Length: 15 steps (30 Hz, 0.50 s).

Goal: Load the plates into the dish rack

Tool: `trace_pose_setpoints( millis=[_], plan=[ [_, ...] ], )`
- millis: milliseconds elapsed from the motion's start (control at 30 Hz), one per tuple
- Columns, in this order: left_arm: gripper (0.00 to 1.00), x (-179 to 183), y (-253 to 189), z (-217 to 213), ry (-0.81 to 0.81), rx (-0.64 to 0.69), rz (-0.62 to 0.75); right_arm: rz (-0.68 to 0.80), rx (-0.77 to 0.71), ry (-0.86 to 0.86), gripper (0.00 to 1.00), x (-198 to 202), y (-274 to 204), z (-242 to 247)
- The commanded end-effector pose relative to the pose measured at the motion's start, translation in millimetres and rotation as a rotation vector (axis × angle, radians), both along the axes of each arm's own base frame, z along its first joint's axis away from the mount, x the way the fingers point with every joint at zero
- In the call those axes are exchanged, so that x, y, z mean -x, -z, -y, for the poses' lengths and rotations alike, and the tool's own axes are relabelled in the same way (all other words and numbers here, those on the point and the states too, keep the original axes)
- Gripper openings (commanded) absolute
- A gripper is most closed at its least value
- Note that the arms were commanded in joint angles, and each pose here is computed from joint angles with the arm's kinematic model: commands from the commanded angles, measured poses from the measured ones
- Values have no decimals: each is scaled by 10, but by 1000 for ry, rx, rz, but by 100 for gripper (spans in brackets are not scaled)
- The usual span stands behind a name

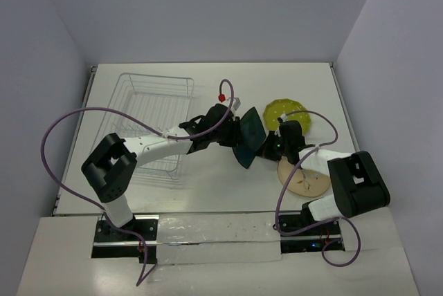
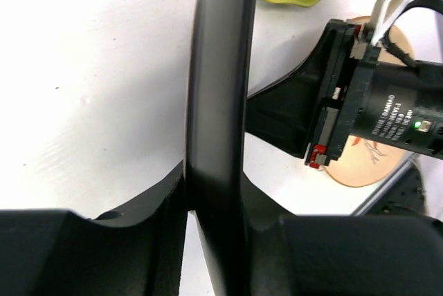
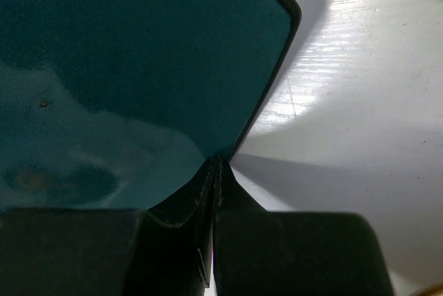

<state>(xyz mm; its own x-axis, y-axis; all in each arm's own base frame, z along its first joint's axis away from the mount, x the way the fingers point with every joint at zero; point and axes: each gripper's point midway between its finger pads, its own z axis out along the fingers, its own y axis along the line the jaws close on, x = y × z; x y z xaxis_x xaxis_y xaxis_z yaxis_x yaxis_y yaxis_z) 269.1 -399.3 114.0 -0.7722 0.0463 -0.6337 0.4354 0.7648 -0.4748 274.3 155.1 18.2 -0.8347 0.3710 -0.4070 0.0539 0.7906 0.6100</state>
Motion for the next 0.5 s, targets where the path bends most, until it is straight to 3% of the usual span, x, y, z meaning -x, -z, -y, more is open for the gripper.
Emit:
trace_pose_setpoints(
  millis=[0,167,233,467],
  plan=[
    [0,16,-358,274,33,102,25,-12,-12,-20,2,21,7,-59],
    [4,157,-168,200,40,94,-31,-34,-37,-40,11,33,56,-133],
    [19,211,-126,170,49,97,-44,-53,-38,-43,13,39,97,-153],
    [54,302,-303,122,89,128,-19,-109,0,-26,14,62,269,-102]
  ],
)
